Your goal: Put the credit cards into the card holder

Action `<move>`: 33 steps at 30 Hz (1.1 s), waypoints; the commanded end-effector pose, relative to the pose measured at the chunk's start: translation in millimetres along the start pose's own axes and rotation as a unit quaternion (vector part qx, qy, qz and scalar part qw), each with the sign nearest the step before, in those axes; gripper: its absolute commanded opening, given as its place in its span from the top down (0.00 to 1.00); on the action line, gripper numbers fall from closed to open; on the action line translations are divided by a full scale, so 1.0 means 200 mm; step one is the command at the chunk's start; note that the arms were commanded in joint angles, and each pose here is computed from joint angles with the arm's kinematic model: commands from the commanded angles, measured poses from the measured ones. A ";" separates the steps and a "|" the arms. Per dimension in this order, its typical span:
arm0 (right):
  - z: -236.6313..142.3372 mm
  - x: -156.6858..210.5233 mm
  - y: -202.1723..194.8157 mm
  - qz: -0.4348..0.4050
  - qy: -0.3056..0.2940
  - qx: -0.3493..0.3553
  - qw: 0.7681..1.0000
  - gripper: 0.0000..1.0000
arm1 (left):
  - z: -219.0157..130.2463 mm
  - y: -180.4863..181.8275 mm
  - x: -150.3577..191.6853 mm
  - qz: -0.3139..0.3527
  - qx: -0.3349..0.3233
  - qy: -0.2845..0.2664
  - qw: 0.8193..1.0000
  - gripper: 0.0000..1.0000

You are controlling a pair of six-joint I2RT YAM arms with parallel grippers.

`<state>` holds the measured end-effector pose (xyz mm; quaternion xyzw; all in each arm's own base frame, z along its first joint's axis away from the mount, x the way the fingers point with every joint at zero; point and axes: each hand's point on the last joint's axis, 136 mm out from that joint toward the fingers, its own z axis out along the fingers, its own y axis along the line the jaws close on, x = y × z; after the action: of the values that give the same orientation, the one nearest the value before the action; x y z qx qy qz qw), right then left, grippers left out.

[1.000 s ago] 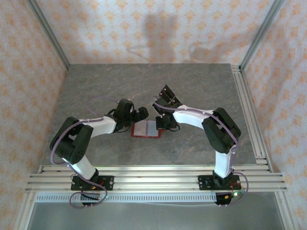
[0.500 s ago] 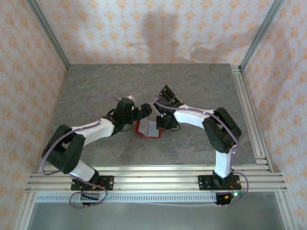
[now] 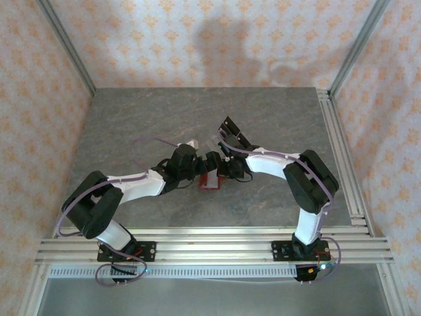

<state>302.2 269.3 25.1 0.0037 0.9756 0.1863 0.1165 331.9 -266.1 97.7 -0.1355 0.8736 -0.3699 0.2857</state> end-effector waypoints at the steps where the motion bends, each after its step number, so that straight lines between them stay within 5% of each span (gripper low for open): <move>1: -0.05 -0.01 0.01 0.030 -0.016 -0.025 0.999 1.00 | 0.03 0.04 0.01 -0.007 -0.014 -0.013 1.000 0.01; 22: -0.05 -0.01 -0.05 0.064 -0.031 -0.043 0.997 1.00 | 0.11 0.17 0.15 -0.012 -0.079 -0.005 0.997 0.01; 33: -0.06 0.00 -0.06 0.060 -0.024 -0.043 0.997 1.00 | -0.13 0.04 -0.11 0.048 -0.130 -0.066 0.988 0.00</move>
<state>299.5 262.2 26.9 0.0576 0.9614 0.2397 0.1218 331.0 -266.9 112.6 -0.1535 0.8800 -0.3102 0.3254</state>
